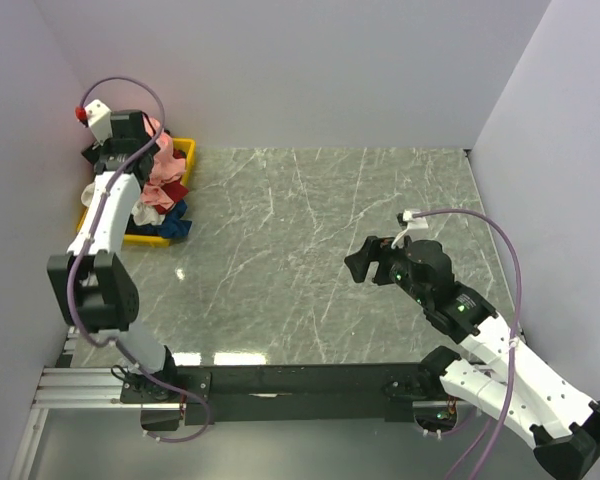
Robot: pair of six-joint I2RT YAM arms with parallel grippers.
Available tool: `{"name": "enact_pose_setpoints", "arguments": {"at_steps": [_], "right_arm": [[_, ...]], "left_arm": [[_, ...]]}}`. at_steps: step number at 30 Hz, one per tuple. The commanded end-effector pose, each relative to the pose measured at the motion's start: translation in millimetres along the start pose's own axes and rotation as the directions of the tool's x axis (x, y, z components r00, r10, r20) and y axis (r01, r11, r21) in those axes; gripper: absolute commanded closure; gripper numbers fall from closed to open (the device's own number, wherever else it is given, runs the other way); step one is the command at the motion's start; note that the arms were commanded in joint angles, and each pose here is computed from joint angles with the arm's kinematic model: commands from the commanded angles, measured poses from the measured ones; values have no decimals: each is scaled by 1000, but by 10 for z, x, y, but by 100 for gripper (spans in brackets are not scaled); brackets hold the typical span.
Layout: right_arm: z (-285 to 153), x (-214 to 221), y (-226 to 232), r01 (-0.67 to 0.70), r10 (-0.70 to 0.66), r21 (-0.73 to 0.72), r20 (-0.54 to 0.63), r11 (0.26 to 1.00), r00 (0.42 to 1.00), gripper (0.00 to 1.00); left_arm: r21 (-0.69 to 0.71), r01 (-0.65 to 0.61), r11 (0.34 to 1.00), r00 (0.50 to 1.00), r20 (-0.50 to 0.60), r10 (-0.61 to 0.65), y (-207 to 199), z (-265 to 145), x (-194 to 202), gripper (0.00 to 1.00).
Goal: Fold and stack the t-shirts
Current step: Grab the tshirt from the pile
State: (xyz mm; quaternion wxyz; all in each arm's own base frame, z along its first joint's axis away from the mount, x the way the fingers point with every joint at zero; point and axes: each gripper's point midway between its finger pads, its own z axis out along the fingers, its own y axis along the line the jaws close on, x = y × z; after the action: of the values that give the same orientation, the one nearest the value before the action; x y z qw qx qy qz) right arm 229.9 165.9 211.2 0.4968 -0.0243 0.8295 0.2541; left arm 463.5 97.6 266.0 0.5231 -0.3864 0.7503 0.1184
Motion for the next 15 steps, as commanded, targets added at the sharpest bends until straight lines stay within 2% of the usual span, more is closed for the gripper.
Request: {"name": "enact_pose_setpoints", "arguments": {"at_steps": [1, 5, 11, 13, 14, 15], "right_arm": [[2, -47, 42, 2, -1, -29, 36, 1000, 999, 9], [30, -34, 27, 6, -6, -17, 28, 1000, 1000, 9], [50, -47, -18, 10, -10, 11, 31, 1000, 999, 10], [61, -49, -24, 9, -9, 16, 30, 1000, 1000, 10], [68, -45, -23, 9, -10, 18, 28, 1000, 1000, 10], [70, -47, -27, 11, -11, 20, 26, 1000, 1000, 10]], "left_arm": [[7, -22, 1000, 995, 94, 21, -112, 181, -374, 10], [-30, -60, 998, 997, 51, 61, -237, 543, -283, 12], [13, -62, 998, 998, -6, 62, -384, 694, -103, 28], [27, -57, 998, 998, -5, 57, -400, 685, -108, 41], [30, -56, 998, 998, -3, 56, -406, 664, -124, 52], [33, -62, 998, 998, -8, 62, -407, 657, -121, 59]]}}
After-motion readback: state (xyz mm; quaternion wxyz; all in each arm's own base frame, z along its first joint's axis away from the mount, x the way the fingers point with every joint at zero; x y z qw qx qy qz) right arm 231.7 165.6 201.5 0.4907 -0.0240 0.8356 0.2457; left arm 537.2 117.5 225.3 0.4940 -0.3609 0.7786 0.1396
